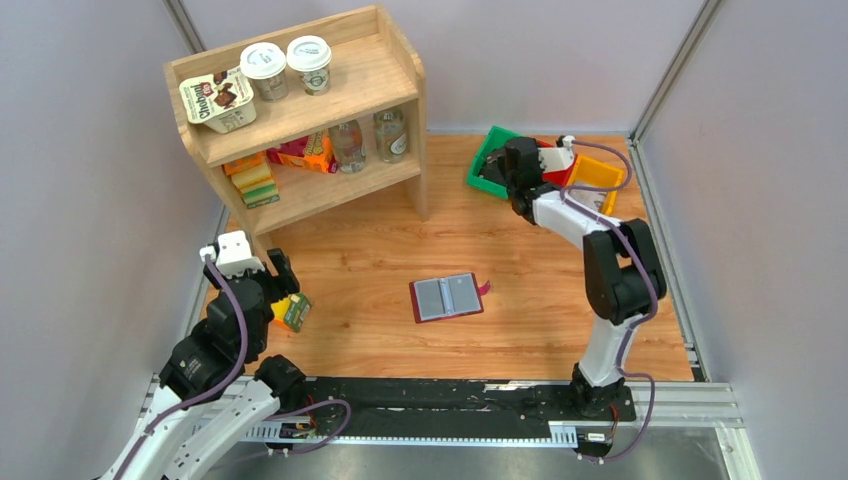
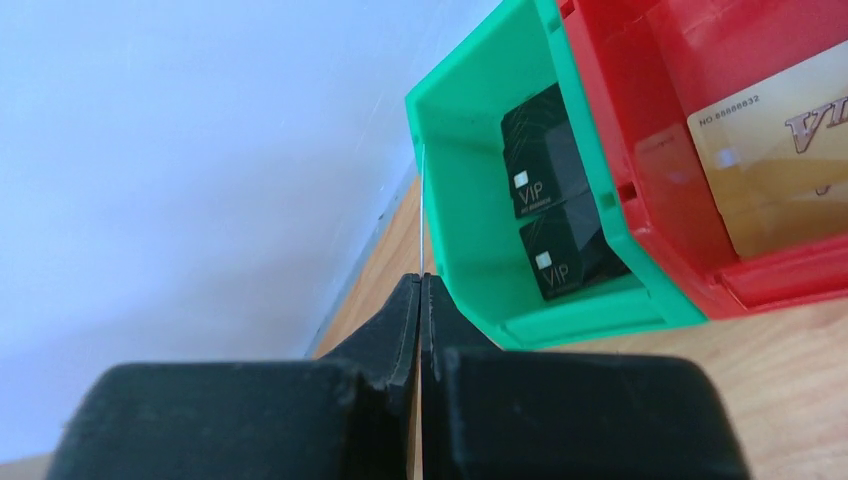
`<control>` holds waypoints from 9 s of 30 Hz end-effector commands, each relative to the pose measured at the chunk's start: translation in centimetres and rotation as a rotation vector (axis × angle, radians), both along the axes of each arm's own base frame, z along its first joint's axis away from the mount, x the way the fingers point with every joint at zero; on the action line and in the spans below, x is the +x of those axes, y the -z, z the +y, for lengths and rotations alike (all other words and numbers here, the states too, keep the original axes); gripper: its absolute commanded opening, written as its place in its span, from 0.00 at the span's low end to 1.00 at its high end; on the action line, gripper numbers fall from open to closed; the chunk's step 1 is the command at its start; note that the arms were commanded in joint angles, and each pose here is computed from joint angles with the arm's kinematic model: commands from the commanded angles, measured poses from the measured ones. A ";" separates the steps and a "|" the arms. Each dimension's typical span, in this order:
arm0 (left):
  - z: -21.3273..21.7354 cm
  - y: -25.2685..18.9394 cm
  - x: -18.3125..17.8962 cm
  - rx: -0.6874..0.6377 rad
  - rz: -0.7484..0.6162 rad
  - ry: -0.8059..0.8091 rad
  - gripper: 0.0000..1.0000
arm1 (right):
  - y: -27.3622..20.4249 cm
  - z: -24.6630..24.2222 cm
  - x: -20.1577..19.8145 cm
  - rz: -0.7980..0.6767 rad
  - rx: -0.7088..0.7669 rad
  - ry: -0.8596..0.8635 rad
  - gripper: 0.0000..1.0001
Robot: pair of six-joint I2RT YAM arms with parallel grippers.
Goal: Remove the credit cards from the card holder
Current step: Place the credit card in the storage box, then remove the credit card from the card holder.
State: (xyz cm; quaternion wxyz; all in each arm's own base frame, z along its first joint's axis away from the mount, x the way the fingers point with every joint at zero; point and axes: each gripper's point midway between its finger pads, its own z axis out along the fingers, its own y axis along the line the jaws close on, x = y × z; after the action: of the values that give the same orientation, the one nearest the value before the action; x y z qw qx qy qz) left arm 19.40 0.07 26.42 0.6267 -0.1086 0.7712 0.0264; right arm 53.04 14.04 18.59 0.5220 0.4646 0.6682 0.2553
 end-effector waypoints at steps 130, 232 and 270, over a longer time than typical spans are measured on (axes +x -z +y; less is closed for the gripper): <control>-21.2 11.9 3.0 -0.360 0.482 0.511 0.85 | 15.2 16.8 -32.2 0.468 -0.491 -1.479 0.46; -26.2 27.0 -0.4 -0.337 0.878 0.429 0.25 | 15.3 14.3 -27.9 0.311 0.063 -1.461 0.21; -25.0 26.8 -0.2 -0.291 0.863 0.404 0.28 | 14.4 17.9 -29.6 0.246 0.235 -1.615 0.25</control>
State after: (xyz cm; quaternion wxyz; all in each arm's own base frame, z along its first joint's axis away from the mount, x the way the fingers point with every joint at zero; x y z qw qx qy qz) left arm 21.20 -28.67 2.32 0.2455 -0.0356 0.9390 -0.2382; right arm 23.19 31.23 3.28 0.0564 -0.0768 0.8313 0.5475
